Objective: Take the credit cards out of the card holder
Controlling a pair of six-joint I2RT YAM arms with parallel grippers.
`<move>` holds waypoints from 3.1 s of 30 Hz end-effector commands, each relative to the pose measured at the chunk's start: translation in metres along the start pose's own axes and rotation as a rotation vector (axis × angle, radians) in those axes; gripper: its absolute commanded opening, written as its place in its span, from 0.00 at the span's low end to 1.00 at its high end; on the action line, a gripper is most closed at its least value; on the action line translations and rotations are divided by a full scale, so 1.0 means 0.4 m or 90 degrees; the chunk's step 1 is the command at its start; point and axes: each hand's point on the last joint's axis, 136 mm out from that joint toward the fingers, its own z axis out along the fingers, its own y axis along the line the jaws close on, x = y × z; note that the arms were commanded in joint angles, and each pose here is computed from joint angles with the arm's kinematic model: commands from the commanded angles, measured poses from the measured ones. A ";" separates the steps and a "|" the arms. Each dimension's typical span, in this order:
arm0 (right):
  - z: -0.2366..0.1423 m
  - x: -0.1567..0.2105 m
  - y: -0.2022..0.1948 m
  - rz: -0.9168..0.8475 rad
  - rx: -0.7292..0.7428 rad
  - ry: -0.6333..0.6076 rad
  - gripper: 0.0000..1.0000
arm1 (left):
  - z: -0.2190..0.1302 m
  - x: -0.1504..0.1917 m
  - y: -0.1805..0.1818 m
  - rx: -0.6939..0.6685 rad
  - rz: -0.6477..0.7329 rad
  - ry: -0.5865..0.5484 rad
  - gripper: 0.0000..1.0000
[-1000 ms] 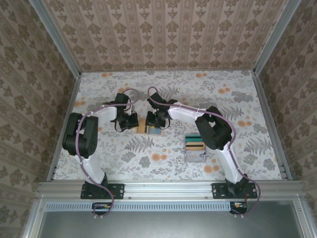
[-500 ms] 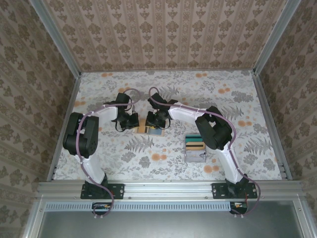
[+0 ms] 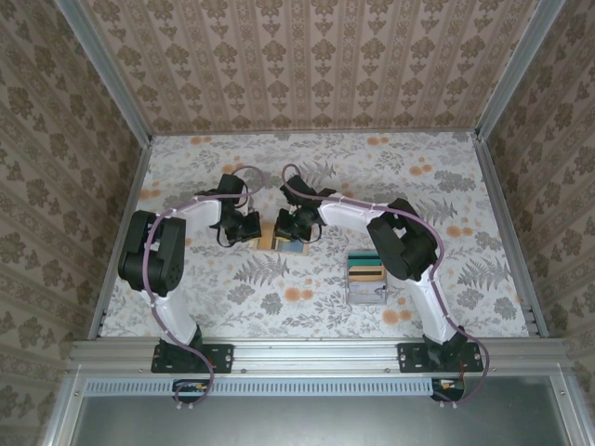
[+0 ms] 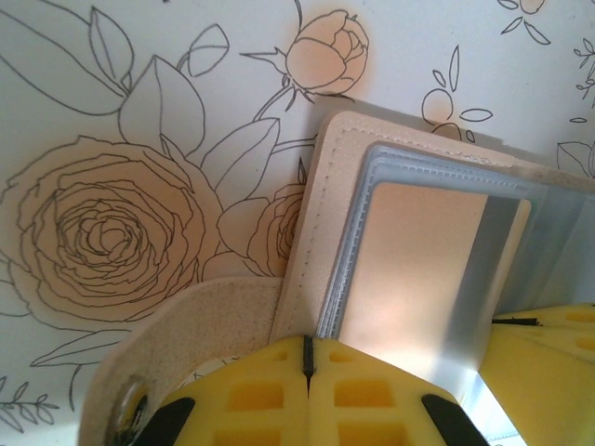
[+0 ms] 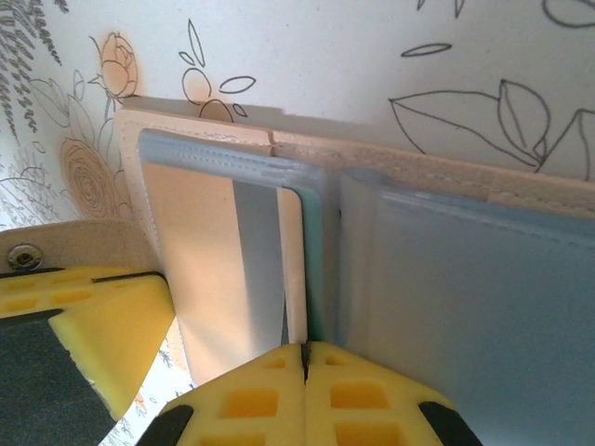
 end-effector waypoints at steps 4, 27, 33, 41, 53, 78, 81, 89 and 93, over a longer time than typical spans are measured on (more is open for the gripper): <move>-0.049 -0.003 -0.038 0.020 0.014 -0.023 0.00 | 0.027 0.052 0.054 -0.049 -0.035 0.050 0.00; -0.026 -0.005 -0.010 0.010 -0.037 -0.013 0.22 | 0.029 0.055 0.038 -0.035 -0.028 0.054 0.00; -0.007 -0.005 -0.013 0.015 -0.038 -0.006 0.24 | 0.029 0.056 0.034 -0.034 -0.025 0.054 0.00; 0.007 -0.003 -0.005 0.014 -0.040 0.001 0.20 | 0.030 0.056 0.032 -0.032 -0.025 0.054 0.00; -0.010 -0.004 -0.019 0.015 -0.031 -0.013 0.00 | 0.025 0.059 0.034 -0.036 -0.022 0.053 0.00; -0.241 -0.024 -0.090 -0.040 0.009 -0.083 0.00 | -0.012 0.033 0.006 -0.010 -0.011 0.030 0.00; -0.304 -0.020 -0.069 -0.088 0.022 -0.092 0.00 | -0.041 0.017 -0.015 0.005 -0.006 0.009 0.00; -0.502 0.044 -0.083 -0.313 0.172 -0.091 0.00 | -0.152 -0.025 -0.093 0.080 0.030 -0.091 0.08; -0.582 0.105 -0.115 -0.469 0.257 -0.066 0.00 | -0.222 -0.031 -0.130 0.121 0.049 -0.149 0.25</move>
